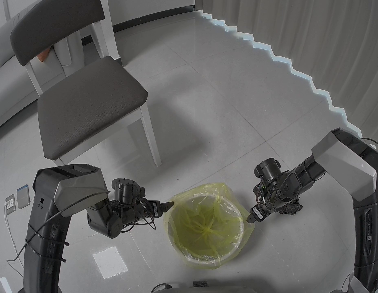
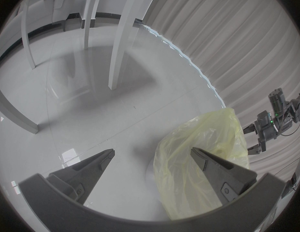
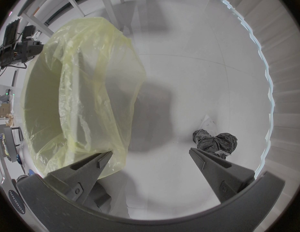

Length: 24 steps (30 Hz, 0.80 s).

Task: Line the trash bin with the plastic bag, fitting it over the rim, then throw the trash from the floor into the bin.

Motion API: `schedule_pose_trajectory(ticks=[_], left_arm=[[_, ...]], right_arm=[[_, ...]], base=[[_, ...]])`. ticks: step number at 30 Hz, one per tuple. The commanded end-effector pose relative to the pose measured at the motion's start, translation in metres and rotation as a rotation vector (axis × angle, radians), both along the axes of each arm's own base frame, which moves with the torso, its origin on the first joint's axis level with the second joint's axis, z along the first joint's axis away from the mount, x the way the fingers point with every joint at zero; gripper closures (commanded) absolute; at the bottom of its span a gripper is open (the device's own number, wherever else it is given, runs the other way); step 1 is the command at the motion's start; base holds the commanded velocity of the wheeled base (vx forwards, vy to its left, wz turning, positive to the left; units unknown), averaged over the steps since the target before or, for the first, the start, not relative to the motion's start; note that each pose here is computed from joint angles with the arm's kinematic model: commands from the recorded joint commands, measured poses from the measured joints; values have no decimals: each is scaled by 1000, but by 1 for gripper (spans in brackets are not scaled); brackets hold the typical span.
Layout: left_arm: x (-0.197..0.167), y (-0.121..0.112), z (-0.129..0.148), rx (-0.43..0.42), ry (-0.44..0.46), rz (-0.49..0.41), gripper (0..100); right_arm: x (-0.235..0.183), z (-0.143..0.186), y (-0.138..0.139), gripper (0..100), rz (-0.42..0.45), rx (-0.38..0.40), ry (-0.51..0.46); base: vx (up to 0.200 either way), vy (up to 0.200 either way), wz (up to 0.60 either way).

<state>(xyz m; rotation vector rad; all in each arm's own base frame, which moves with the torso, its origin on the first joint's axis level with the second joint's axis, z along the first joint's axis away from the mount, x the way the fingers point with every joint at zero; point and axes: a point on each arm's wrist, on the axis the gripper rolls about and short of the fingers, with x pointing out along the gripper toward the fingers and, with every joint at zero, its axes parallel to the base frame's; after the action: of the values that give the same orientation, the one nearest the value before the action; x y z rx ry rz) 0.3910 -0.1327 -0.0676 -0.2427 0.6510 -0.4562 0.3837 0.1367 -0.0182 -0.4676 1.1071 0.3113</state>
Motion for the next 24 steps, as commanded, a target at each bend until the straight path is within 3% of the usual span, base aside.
schedule_pose_trajectory(ticks=[1, 10, 16, 24], left_arm=[[-12, 16, 10, -14, -30, 22, 0], [-22, 31, 25, -18, -43, 53, 0], [-35, 37, 47, -51, -51, 25, 0], [-52, 49, 57, -61, -99, 43, 0]], right_arm=[[11, -23, 0, 0, -9, -17, 25], [18, -25, 2, 0, -22, -30, 71], [5, 23, -13, 0, -39, 3, 13], [-10, 55, -33, 0, -76, 15, -25]], base=[[0, 0, 0], [0, 0, 0], [0, 0, 0], [0, 0, 0]])
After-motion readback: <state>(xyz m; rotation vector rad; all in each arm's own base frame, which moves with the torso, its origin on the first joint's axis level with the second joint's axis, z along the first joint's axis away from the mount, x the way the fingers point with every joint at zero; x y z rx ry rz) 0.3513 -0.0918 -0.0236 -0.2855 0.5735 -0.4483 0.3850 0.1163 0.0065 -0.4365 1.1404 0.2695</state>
